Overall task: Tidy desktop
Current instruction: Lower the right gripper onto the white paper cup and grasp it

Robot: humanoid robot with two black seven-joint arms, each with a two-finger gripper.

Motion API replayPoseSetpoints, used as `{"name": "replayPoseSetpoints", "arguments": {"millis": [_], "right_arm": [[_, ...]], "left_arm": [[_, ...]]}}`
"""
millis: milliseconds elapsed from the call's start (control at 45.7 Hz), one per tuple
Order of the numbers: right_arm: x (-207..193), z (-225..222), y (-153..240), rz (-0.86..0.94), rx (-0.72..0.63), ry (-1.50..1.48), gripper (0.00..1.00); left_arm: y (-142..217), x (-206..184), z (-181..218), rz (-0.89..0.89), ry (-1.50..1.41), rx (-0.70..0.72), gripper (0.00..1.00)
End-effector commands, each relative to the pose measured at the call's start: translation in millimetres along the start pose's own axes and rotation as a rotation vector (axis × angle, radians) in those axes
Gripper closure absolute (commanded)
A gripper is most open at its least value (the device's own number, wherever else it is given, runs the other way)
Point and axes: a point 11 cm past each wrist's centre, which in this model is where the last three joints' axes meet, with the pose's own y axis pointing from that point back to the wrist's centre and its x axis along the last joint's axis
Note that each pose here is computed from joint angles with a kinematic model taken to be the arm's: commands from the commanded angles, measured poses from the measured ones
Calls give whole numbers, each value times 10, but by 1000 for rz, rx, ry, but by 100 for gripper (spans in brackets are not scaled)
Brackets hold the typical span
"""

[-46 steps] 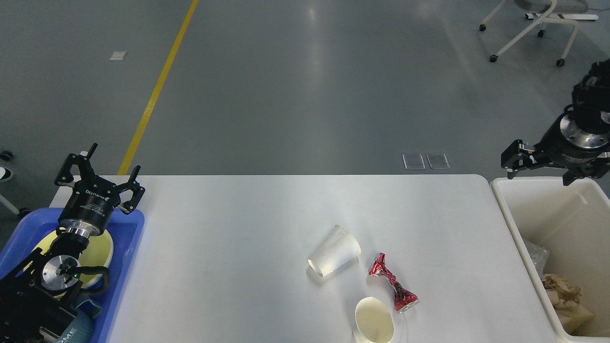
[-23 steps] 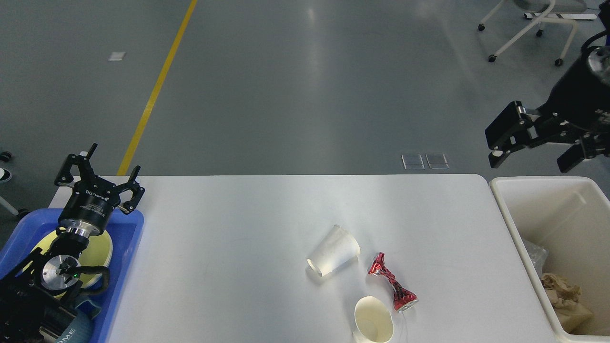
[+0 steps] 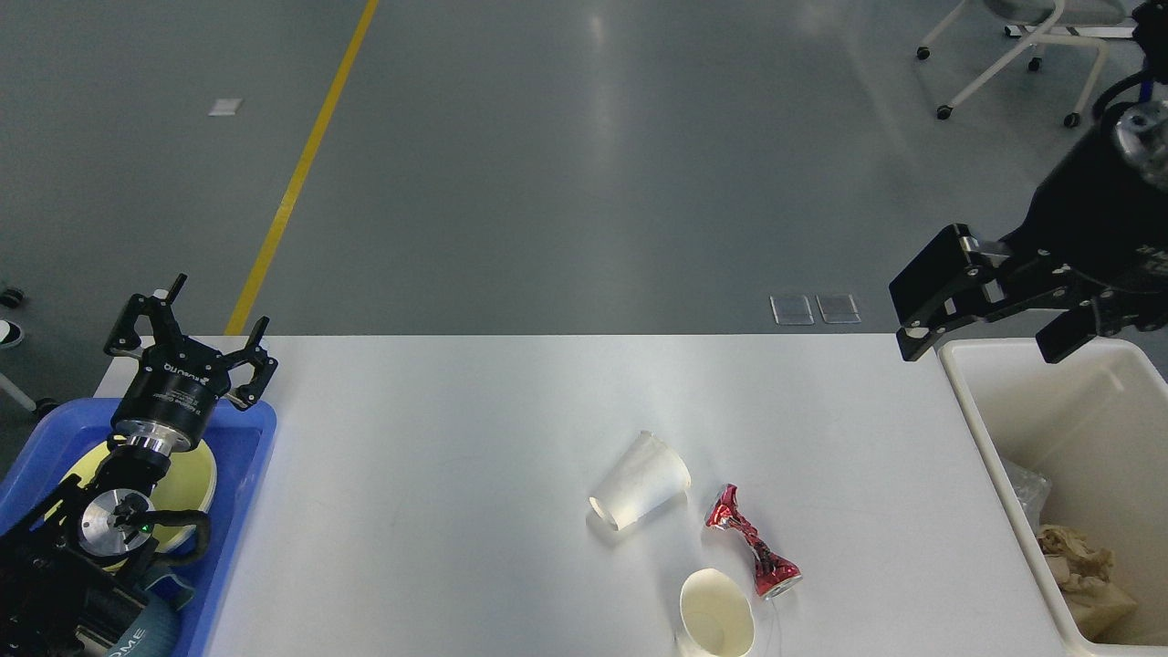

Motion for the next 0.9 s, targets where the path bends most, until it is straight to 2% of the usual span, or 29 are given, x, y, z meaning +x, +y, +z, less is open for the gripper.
{"name": "replayPoseSetpoints", "arguments": {"millis": [0,197,372,678,875], "right_arm": [[1,-9,-6,-2,-5,3,0],[-7,-69,-129,-39,-17,22,0],[38,-307,-366,-61,-15,76,0],[-81,-788,-993,-137,20,200,0],[15,-995,-1378,-22,52,199,0]], "left_arm": [[0,0,0,0,0,0,4],[0,0,0,0,0,0,4],[0,0,0,0,0,0,4],[0,0,0,0,0,0,4],[0,0,0,0,0,0,4]]}}
